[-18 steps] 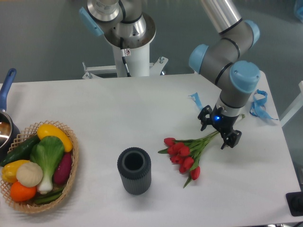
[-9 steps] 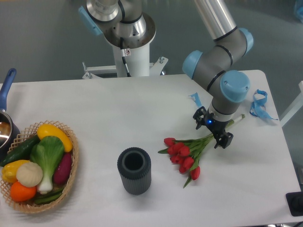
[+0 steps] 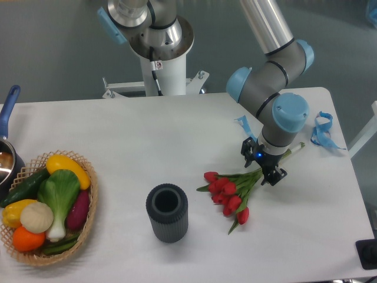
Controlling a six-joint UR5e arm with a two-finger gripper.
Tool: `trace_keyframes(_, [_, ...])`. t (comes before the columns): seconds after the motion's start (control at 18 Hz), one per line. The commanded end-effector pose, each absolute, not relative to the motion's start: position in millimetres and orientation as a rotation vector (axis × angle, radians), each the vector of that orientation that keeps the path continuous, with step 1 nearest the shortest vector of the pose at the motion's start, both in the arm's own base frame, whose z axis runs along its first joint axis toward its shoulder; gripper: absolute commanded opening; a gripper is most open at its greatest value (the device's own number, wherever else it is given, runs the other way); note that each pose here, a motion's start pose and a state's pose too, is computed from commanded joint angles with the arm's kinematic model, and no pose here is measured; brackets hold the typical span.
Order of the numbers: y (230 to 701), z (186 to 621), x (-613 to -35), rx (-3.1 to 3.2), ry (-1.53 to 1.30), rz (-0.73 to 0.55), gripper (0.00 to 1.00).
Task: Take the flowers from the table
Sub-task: 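Lower the gripper onto the stem and close it around the bouquet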
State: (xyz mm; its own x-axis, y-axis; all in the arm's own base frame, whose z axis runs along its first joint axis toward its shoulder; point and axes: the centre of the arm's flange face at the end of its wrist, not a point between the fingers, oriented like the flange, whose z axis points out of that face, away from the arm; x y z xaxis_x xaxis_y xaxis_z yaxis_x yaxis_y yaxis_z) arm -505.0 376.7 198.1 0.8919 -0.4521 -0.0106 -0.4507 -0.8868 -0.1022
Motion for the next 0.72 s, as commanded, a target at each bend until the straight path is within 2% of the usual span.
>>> trace_keyframes(0.39, [376.1, 201.0, -504.3, -2.971, 0.654, -0.018, 0.14])
trace_keyframes(0.56, [377.6, 215.3, -510.2, -2.959, 0.639, 0.022, 0.13])
trace_keyframes(0.72, [381.1, 261.2, -514.0, -2.911, 0.608, 0.124, 0.13])
